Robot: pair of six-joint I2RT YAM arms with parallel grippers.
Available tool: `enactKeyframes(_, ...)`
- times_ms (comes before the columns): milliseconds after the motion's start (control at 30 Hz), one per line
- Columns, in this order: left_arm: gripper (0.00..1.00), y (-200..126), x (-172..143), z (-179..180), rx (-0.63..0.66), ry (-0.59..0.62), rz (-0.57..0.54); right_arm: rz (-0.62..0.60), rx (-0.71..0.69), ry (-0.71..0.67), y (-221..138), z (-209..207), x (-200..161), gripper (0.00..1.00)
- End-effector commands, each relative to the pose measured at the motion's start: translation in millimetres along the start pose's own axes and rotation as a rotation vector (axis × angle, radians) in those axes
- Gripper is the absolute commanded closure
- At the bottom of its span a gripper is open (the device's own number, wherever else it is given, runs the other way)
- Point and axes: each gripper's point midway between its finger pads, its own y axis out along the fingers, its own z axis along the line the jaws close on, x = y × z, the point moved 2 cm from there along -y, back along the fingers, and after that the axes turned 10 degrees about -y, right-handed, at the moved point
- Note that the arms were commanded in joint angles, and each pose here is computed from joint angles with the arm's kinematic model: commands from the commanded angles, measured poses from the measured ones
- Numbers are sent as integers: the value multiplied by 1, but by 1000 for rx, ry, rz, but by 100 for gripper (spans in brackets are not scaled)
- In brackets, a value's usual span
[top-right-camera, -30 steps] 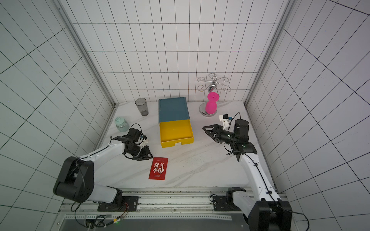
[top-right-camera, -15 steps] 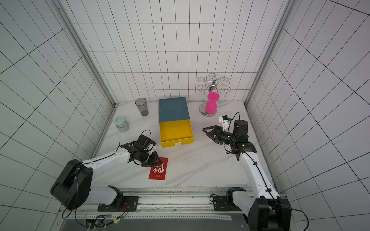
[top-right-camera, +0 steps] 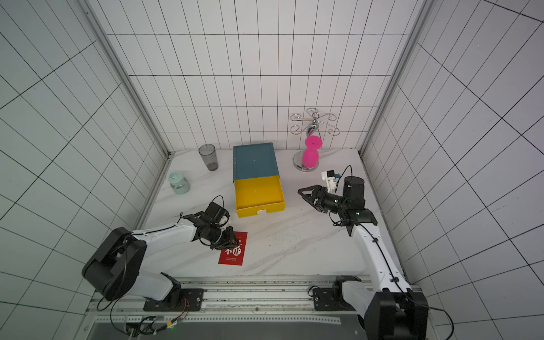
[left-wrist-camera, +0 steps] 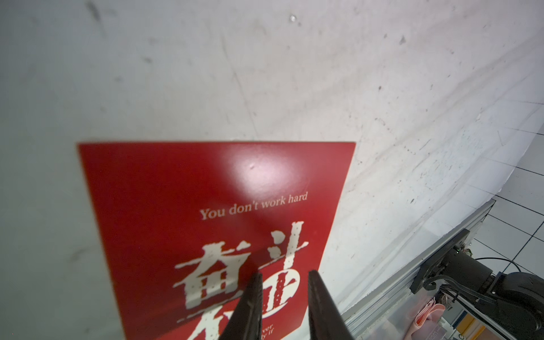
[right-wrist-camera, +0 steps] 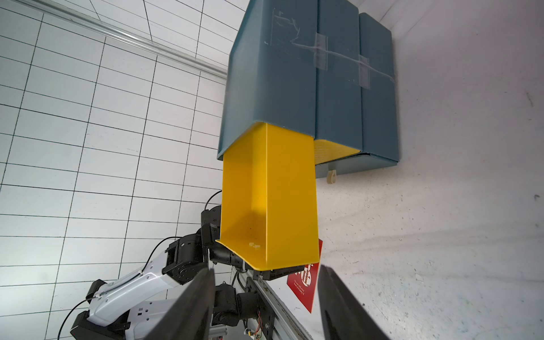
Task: Take the postcards out of the drawer
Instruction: Place the postcard at the center of the board.
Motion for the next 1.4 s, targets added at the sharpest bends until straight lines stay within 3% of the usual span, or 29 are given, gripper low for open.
enactKeyframes(0, 73, 5, 2, 14, 45, -23, -33, -3, -23, 5, -1, -8, -1, 41)
enactKeyframes(300, 74, -1, 3, 19, 52, -57, -86, -6, -26, -1, -1, -7, 1, 41)
enactKeyframes(600, 73, -35, 14, -23, -96, 15, -195, -8, -28, -8, -2, -5, 3, 41)
enactKeyframes(733, 73, -42, 13, -37, -159, 27, -195, -9, -31, -10, -3, -5, 3, 41)
enactKeyframes(1033, 73, -15, 11, -52, -231, -9, -90, -8, -39, -8, -4, -6, 0, 41)
enactKeyframes(1367, 73, 10, 17, -56, -209, -28, -72, -10, -44, -10, -6, -5, 0, 41)
